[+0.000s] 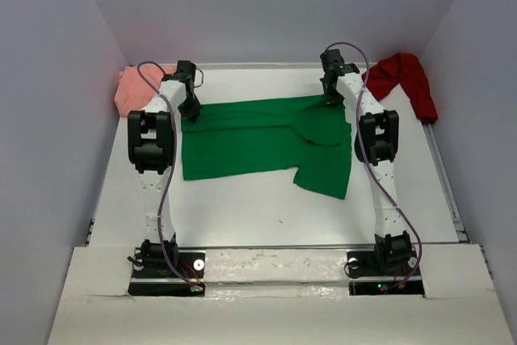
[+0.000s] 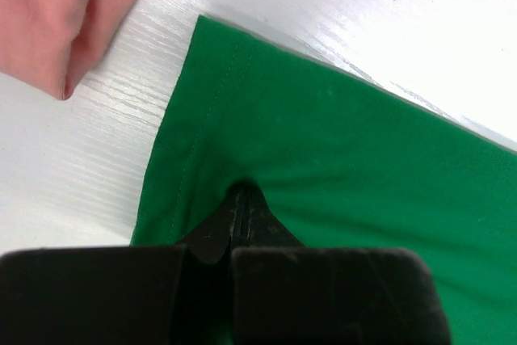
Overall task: Fold and stack the t-shirts
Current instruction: Flatten the tshirt out
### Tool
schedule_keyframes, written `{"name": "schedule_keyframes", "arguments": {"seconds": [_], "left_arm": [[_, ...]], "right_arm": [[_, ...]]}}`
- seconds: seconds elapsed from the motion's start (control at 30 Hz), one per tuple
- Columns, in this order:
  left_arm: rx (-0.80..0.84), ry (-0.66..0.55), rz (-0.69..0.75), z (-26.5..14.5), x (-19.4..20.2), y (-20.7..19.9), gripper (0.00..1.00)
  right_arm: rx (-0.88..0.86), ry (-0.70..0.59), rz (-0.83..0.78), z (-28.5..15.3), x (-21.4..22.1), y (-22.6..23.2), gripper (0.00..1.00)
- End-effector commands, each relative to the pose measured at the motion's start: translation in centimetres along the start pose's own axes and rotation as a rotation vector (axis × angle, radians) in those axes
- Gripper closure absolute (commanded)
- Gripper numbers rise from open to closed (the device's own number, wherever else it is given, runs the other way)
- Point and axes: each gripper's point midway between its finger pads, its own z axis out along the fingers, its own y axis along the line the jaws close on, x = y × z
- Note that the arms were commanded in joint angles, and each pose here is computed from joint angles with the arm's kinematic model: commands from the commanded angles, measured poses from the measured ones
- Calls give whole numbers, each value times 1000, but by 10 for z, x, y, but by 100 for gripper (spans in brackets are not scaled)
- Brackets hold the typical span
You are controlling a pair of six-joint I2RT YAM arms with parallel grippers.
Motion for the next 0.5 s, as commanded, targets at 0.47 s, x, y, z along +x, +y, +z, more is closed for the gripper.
{"name": "schedule_keyframes", "arguments": {"seconds": [0.47], "left_arm": [[-120, -109, 103, -30, -14, 21, 100]], "right_arm": [[-68, -69, -31, -7, -5, -6, 100]]}}
